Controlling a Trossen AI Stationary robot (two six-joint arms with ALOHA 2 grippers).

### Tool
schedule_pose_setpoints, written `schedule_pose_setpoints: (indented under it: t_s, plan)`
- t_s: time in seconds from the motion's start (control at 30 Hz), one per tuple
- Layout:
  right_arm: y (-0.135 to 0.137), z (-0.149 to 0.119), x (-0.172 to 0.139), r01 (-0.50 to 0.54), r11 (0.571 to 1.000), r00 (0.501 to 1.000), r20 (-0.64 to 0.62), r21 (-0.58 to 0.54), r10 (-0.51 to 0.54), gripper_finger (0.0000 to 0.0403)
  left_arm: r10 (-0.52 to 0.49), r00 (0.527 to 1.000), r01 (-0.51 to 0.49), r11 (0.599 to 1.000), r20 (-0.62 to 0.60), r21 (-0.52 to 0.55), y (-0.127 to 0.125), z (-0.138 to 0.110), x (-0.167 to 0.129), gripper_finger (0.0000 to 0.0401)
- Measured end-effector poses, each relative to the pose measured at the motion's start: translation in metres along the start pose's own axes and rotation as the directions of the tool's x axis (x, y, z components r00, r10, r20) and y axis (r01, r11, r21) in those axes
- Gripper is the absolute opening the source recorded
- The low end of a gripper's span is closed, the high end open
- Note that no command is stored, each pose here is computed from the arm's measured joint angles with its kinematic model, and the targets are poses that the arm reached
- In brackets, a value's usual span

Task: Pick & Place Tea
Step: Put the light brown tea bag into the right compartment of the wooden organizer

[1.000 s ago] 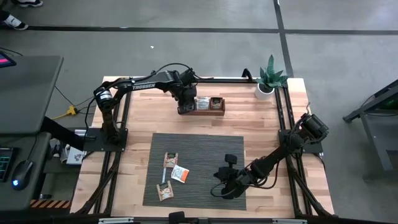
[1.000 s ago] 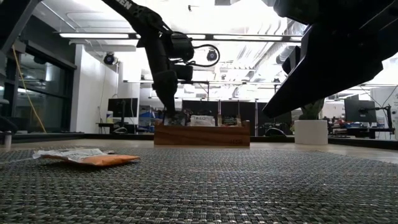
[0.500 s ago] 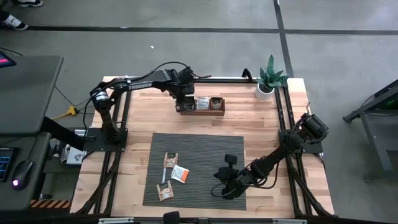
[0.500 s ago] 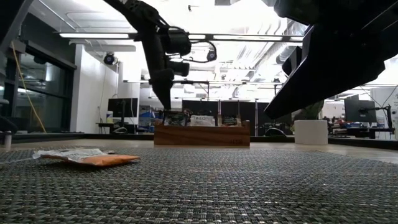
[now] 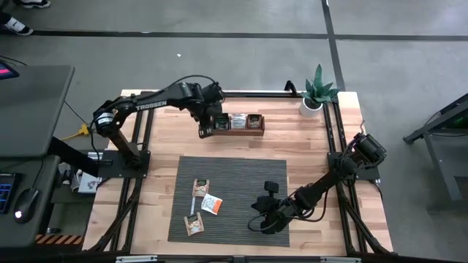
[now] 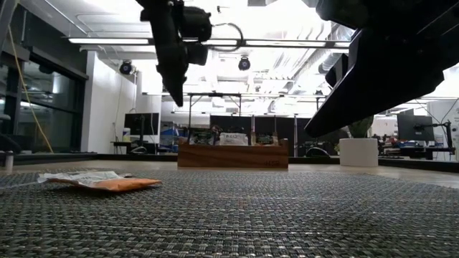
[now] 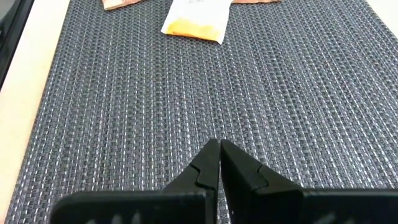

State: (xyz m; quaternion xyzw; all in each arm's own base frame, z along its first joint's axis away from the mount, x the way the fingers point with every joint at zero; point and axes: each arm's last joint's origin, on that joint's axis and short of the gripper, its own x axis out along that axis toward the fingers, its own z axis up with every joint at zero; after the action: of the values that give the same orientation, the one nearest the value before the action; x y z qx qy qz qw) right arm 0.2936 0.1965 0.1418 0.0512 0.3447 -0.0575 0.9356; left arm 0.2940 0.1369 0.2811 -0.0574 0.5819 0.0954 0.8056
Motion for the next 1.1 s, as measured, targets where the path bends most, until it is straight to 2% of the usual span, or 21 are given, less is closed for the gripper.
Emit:
schedule_pose_setpoints:
  t_s: [0.2,0.27,0.33,0.43,0.57,0.67,0.83,0.97,1.1]
  plan:
    - [0.000,0.000,0.000,-0.008,1.000,1.000,-0.004,0.001,0.008,0.0011,-0.043,0.999,0.043,0.996,-0.002,0.075,-0.034,-0.009,-0.003,0.0159]
    - [0.000,0.000,0.000,-0.010,1.000,1.000,-0.004,0.001,0.010,0.0011,-0.048,0.999,0.048,0.996,0.003,0.069,-0.041,-0.016,0.001,0.0159]
    - [0.000,0.000,0.000,-0.011,1.000,1.000,-0.005,0.001,0.011,0.0011,-0.053,0.999,0.054,0.998,-0.009,0.044,-0.045,-0.032,0.005,0.0159]
    - [0.001,0.001,0.000,-0.015,1.000,1.000,0.001,0.004,0.015,0.0011,-0.062,0.996,0.062,0.998,0.056,0.003,-0.050,-0.051,0.010,0.0159]
    - [0.002,0.003,0.000,-0.027,1.000,0.999,0.022,-0.004,0.027,0.0011,-0.117,0.990,0.121,0.991,0.074,-0.056,-0.062,-0.085,0.027,0.0159]
    - [0.006,0.009,-0.001,-0.054,0.998,0.995,0.082,-0.017,0.056,0.0011,-0.128,0.990,0.132,0.988,0.056,-0.078,-0.074,-0.112,0.036,0.0159]
    - [0.008,0.021,-0.001,-0.074,0.996,0.979,0.188,-0.041,0.081,0.0011,-0.169,0.981,0.176,0.982,0.094,-0.075,-0.100,-0.134,0.047,0.0159]
    - [0.005,0.028,0.010,-0.104,0.993,0.967,0.228,-0.047,0.112,0.0011,-0.180,0.977,0.187,0.981,0.115,-0.053,-0.120,-0.144,0.052,0.0159]
    - [0.006,0.031,0.033,-0.143,0.988,0.968,0.201,-0.062,0.153,0.0011,-0.195,0.973,0.200,0.979,0.123,-0.037,-0.139,-0.151,0.056,0.0159]
